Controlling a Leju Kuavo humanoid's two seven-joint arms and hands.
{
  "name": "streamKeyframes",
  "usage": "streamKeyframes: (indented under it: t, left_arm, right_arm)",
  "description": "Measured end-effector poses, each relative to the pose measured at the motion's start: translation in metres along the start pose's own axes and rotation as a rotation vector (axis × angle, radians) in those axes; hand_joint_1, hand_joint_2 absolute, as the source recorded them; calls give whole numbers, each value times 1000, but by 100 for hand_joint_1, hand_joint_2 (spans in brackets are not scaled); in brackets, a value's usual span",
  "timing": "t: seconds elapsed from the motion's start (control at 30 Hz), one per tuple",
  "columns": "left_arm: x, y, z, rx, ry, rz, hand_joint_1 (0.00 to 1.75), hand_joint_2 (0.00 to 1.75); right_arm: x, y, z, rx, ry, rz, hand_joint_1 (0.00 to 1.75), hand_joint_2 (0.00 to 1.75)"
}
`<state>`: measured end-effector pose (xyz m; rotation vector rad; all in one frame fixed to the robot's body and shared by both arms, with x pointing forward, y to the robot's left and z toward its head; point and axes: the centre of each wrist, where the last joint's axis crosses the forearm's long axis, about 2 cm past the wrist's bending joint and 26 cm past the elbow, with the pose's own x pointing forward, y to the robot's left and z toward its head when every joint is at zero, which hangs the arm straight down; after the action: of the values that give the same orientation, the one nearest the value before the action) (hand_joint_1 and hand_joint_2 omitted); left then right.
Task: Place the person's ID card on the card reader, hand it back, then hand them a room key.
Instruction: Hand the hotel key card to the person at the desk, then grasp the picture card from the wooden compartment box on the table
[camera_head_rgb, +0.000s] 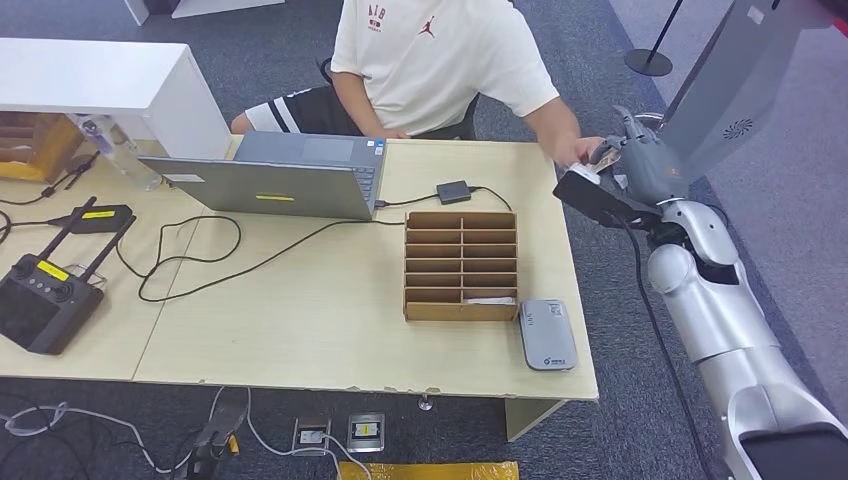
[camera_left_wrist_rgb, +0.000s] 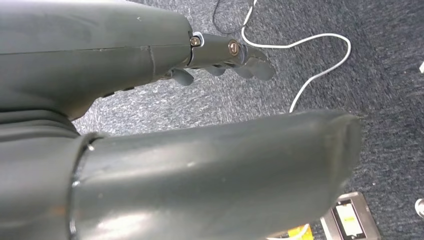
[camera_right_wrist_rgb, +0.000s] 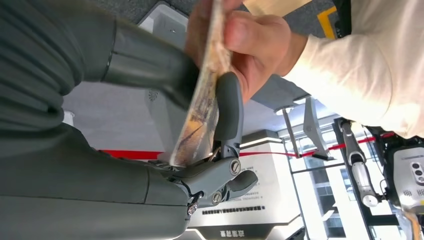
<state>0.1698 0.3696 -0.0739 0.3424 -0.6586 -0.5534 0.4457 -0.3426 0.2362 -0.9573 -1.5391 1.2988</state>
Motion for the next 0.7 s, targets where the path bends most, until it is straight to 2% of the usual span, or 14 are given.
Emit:
streamKeyframes:
  t: [0.27,0.5,0.7]
  left_arm:
    - [-3,1,1,6,0,-2,0,0]
    - [-11,0,4,20,-10,3,0,0]
    - [-19,-2,7,29,-22,12,0,0]
  right_arm:
    - [7,3,-8,-59,-18,-38,0,175]
    - [16,-5,-11,-120,-42,-225,0,175]
    - [39,-3,2,-65,-154,-381,0,175]
